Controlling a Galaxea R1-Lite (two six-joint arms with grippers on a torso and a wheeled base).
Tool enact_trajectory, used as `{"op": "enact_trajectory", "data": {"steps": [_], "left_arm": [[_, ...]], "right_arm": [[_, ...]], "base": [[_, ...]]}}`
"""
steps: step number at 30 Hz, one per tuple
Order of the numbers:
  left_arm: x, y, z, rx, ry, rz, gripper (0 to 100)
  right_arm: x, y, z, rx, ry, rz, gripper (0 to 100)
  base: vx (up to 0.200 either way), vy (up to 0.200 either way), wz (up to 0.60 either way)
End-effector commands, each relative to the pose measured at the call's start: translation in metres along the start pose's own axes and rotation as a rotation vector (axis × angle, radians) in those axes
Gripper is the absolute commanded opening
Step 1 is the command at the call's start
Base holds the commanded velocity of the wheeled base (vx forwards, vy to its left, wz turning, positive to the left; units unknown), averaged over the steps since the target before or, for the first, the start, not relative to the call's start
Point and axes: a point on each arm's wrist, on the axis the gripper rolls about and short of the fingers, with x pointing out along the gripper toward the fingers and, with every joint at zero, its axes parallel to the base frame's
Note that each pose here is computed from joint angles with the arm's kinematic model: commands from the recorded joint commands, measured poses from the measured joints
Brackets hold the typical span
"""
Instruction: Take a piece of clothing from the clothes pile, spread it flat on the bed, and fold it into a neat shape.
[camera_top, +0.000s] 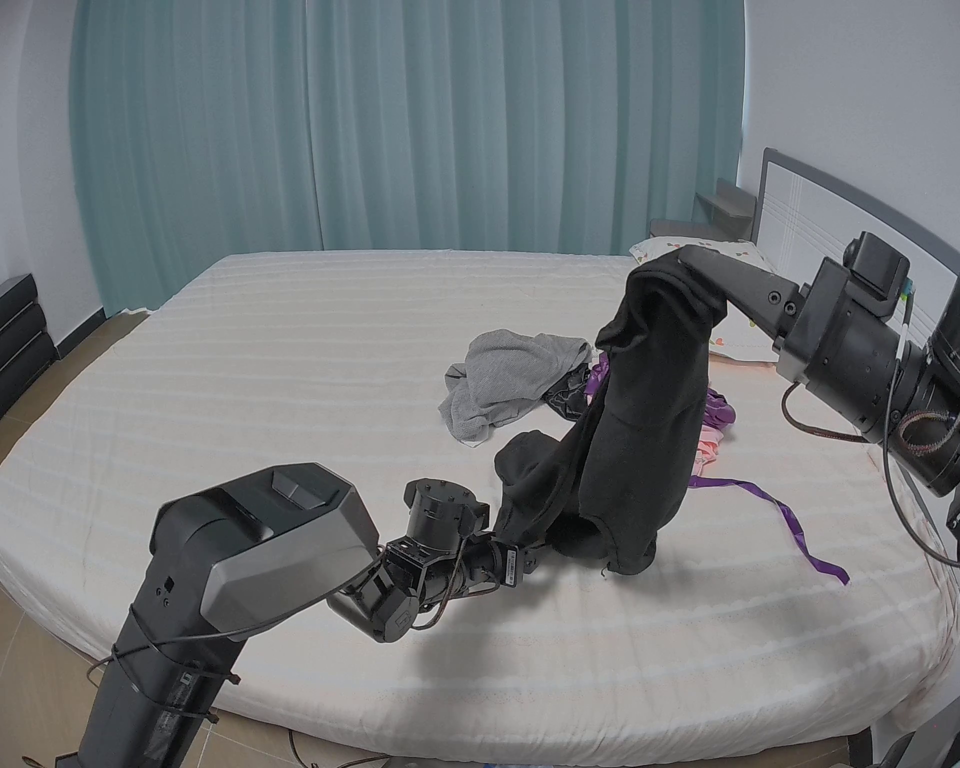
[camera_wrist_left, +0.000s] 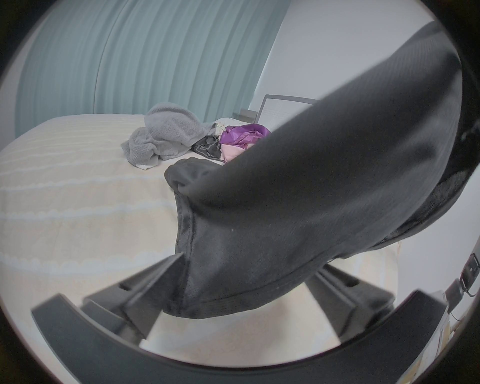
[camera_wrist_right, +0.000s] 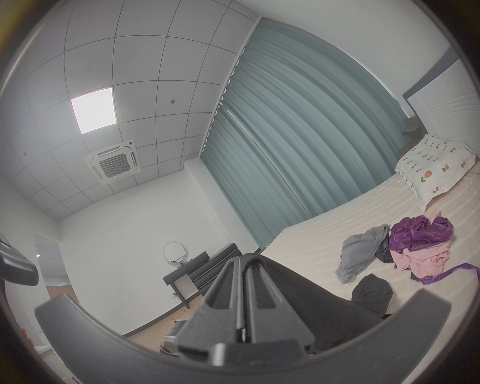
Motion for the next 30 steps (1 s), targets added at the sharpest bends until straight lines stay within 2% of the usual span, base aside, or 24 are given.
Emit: {"op": "enact_trajectory", "data": {"steps": [1, 5, 6, 10, 12, 14, 15, 16, 18, 19, 21, 24, 26, 30], "left_arm": [[0.007, 0.002, -0.007, -0.011, 0.003, 0.010, 0], [0.004, 0.004, -0.007, -0.045, -0.002, 0.053, 0], [-0.003, 0.006, -0.003, -0.073, -0.016, 0.087, 0], [-0.037, 0.010, 0.019, -0.145, -0.057, 0.116, 0], [-0.056, 0.009, 0.034, -0.173, -0.086, 0.124, 0], [-0.091, 0.008, 0.053, -0.193, -0.136, 0.171, 0], [-0.091, 0.008, 0.053, -0.193, -0.136, 0.171, 0], [-0.117, 0.005, 0.071, -0.210, -0.189, 0.177, 0], [-0.119, 0.004, 0.072, -0.212, -0.192, 0.176, 0], [-0.151, -0.004, 0.096, -0.241, -0.276, 0.166, 0], [-0.167, -0.009, 0.107, -0.238, -0.323, 0.155, 0], [-0.187, -0.019, 0.128, -0.236, -0.403, 0.135, 0], [-0.197, -0.027, 0.142, -0.231, -0.454, 0.122, 0], [-0.230, -0.061, 0.181, -0.226, -0.561, 0.095, 0]], "right_arm": [[-0.002, 0.000, 0.002, -0.001, -0.006, -0.002, 0], [-0.002, -0.005, 0.002, -0.003, -0.005, -0.019, 0], [-0.002, -0.008, 0.003, -0.004, -0.007, -0.028, 0], [0.000, -0.020, 0.002, 0.005, 0.000, -0.067, 0], [0.003, -0.032, 0.000, 0.007, 0.008, -0.106, 0], [0.008, -0.059, -0.013, 0.019, 0.048, -0.190, 0], [0.008, -0.059, -0.013, 0.019, 0.048, -0.190, 0], [0.012, -0.076, -0.021, 0.026, 0.074, -0.240, 0], [0.012, -0.077, -0.022, 0.027, 0.077, -0.244, 0], [0.024, -0.104, -0.033, 0.036, 0.087, -0.300, 0], [0.037, -0.118, -0.041, 0.029, 0.060, -0.322, 0], [0.058, -0.130, -0.051, 0.009, -0.035, -0.353, 0], [0.070, -0.124, -0.045, -0.005, -0.124, -0.332, 0], [0.078, -0.095, -0.007, -0.025, -0.287, -0.254, 0]], "base": [[0.000, 0.000, 0.00], [0.000, 0.000, 0.00], [0.000, 0.000, 0.00], [0.000, 0.000, 0.00], [0.000, 0.000, 0.00], [0.000, 0.000, 0.00], [0.000, 0.000, 0.00], [0.000, 0.000, 0.00], [0.000, 0.000, 0.00], [0.000, 0.000, 0.00], [0.000, 0.000, 0.00], [0.000, 0.000, 0.00], [0.000, 0.000, 0.00], [0.000, 0.000, 0.00]]}}
